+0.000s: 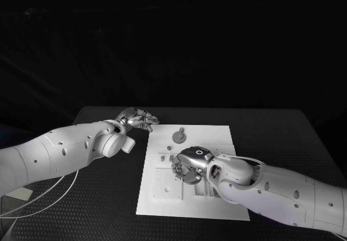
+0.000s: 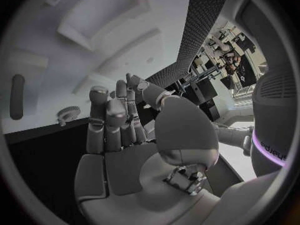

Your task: Assemble the parts on the task board

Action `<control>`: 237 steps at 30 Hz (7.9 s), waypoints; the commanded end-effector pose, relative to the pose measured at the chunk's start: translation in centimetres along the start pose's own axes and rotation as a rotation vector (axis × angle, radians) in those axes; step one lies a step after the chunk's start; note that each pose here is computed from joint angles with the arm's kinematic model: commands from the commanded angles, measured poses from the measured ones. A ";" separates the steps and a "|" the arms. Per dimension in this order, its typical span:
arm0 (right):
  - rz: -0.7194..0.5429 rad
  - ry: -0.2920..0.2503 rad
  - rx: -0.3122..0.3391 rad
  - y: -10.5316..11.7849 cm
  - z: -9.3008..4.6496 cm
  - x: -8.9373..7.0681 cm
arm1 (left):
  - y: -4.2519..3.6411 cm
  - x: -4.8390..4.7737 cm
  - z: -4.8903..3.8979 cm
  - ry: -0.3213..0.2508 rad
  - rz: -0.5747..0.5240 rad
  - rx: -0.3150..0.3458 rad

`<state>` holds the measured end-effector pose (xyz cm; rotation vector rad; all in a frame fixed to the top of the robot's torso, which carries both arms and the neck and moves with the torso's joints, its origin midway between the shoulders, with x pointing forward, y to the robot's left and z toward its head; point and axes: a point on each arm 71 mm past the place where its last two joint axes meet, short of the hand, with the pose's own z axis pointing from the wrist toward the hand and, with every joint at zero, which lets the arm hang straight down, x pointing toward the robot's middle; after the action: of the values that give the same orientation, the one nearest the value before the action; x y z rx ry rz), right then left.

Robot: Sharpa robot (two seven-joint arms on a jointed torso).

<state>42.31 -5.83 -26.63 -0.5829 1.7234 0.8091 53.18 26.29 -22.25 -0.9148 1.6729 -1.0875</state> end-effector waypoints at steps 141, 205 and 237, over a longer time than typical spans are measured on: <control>-0.006 0.017 0.022 0.2 0.6 2.3 | -0.68 -0.06 0.15 0.009 -0.007 0.022; -0.135 0.104 0.170 -8.4 -5.0 -4.2 | -0.62 -0.42 0.06 0.010 -0.011 0.036; -0.219 0.066 0.158 -7.7 -4.3 -3.3 | -0.54 -0.45 0.03 0.014 -0.013 0.029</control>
<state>46.39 -14.39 -24.46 -0.6533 1.7552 0.5090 53.40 26.74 -21.73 -0.9062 1.6581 -1.1050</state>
